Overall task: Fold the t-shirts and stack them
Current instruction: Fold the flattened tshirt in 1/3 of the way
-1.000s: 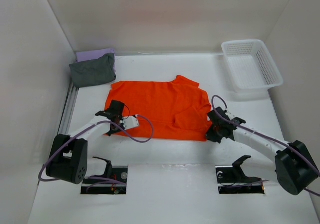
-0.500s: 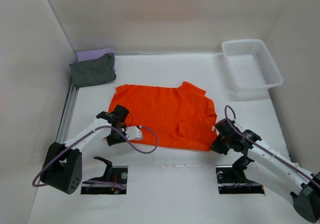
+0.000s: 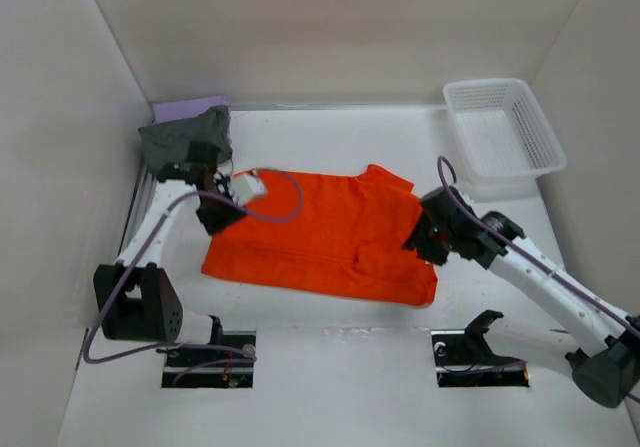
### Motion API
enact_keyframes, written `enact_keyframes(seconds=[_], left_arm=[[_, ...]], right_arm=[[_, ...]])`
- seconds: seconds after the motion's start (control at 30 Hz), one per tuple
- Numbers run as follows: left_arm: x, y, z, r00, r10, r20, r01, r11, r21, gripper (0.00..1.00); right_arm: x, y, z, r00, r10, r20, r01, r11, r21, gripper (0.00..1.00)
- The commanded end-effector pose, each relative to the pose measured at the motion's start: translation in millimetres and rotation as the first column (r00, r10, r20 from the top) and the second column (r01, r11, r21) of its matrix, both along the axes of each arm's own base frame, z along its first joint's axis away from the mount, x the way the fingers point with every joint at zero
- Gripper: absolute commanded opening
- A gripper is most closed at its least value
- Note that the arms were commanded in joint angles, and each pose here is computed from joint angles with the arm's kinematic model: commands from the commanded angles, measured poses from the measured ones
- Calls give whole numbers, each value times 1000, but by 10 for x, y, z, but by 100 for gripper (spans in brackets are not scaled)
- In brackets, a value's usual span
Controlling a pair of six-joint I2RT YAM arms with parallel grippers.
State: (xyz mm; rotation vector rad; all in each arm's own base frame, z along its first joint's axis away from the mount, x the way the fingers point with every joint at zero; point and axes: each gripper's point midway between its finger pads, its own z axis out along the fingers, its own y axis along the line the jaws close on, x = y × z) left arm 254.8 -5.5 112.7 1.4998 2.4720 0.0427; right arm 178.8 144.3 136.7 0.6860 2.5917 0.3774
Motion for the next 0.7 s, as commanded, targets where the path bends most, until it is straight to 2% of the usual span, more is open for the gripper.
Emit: enact_keyframes(seconds=[0.0, 0.17, 0.3, 0.47, 0.67], left_arm=[[904, -300, 470, 977, 128, 173, -77, 959, -272, 52], [2013, -332, 464, 881, 415, 226, -303, 864, -403, 52], [2540, -236, 237, 810, 538, 235, -417, 809, -413, 52], [2838, -143, -129, 781, 583, 225, -482, 791, -377, 52], [2813, -154, -477, 796, 582, 168, -505, 791, -345, 53]], right_arm=[[659, -30, 363, 979, 103, 175, -81, 989, -126, 50], [1673, -227, 308, 967, 107, 232, -72, 985, -154, 50], [2268, -387, -9, 974, 125, 187, -84, 973, -215, 49], [2712, -463, -393, 981, 155, 120, -119, 957, -263, 50], [2995, -438, -603, 978, 178, 107, -146, 955, -258, 55]])
